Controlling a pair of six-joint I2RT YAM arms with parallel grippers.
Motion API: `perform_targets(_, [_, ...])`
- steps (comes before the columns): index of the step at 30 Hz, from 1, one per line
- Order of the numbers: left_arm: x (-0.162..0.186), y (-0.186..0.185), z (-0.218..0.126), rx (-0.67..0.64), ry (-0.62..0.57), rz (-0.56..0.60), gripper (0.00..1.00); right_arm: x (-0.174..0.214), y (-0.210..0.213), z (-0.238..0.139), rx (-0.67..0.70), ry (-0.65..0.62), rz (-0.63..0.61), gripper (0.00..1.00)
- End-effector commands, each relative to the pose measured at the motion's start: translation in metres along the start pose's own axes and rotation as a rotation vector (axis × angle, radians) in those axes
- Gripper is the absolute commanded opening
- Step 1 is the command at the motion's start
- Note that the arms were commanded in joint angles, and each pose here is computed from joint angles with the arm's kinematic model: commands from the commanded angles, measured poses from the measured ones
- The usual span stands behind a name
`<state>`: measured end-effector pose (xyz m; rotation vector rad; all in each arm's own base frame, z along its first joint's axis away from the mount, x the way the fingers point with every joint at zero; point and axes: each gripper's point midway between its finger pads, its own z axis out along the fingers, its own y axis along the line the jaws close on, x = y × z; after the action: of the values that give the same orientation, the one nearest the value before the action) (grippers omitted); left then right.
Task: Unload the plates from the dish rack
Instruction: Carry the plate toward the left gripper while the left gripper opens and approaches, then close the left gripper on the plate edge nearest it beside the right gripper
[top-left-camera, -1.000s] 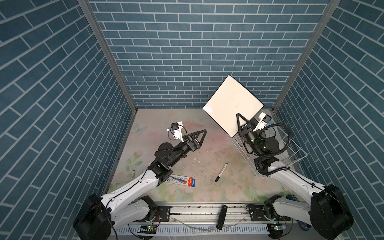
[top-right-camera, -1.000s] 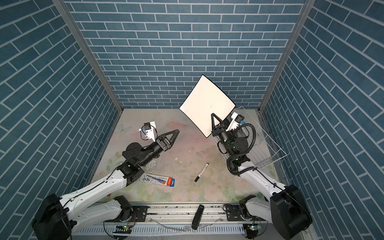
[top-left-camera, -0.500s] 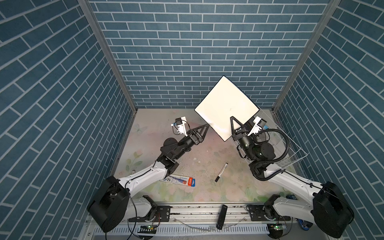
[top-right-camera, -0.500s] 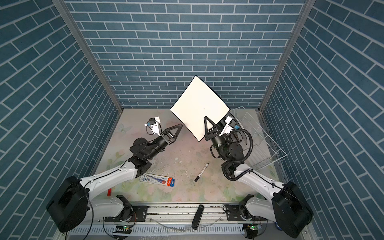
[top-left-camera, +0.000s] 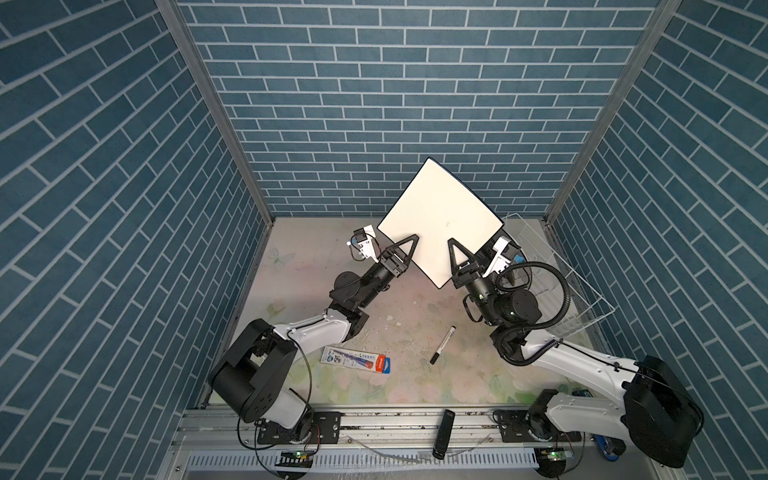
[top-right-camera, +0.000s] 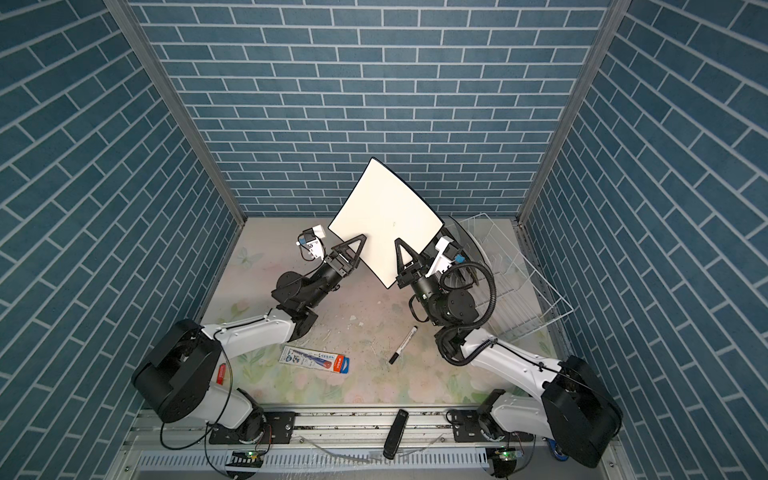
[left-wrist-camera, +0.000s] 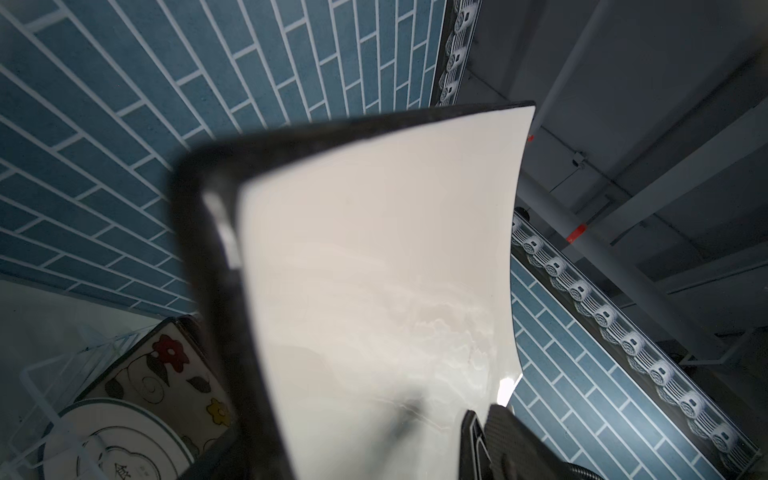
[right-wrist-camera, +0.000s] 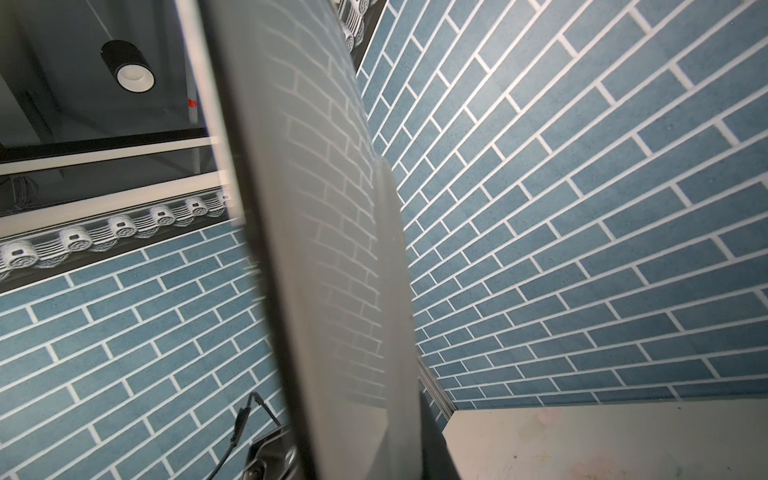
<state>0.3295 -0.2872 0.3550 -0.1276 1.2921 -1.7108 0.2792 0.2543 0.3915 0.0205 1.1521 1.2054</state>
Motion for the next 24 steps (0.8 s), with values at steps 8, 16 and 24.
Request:
perform_targets(8, [-0.022, -0.050, 0.003, 0.148, -0.057, 0.001, 0.85, -0.097, 0.075, 0.007, -0.228, -0.304, 0.055, 0.00])
perform_targets(16, [-0.028, -0.077, 0.009, 0.220, -0.047, 0.024, 0.78, -0.101, 0.089, 0.018, -0.260, -0.315, 0.059, 0.00])
perform_targets(24, [-0.038, -0.100, 0.011, 0.273, -0.069, 0.051, 0.65, -0.095, 0.097, 0.033, -0.289, -0.302, 0.073, 0.00])
